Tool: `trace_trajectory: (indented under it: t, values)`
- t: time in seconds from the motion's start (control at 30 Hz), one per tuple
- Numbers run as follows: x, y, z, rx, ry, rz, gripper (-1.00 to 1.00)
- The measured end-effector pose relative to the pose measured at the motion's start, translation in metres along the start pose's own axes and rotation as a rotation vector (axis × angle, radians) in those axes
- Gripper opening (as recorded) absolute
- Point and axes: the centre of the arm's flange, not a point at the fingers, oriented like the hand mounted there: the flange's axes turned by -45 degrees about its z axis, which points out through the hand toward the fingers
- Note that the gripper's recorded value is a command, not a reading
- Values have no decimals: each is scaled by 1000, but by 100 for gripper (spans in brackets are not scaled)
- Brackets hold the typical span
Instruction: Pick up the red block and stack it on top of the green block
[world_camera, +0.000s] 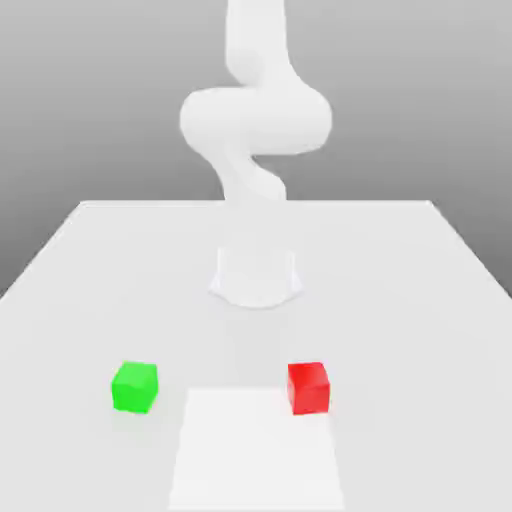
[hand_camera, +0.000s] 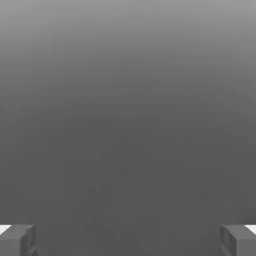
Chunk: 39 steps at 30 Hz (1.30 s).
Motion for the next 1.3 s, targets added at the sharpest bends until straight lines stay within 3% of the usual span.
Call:
trace_trajectory:
  t: [0.3, 0.6, 0.77, 0.8, 1.03, 1.3]
  values:
    - [-117, -34, 197, 39, -337, -40, 0]
    - [-323, -57, 316, 25, -694, -111, 0]
    - [-366, -57, 351, 24, -721, -117, 0]
    - [-372, -57, 356, 25, -722, -117, -100]
    - [-374, -57, 358, 24, -722, -117, -100]
    - [-334, -52, 315, 17, -722, -102, -100]
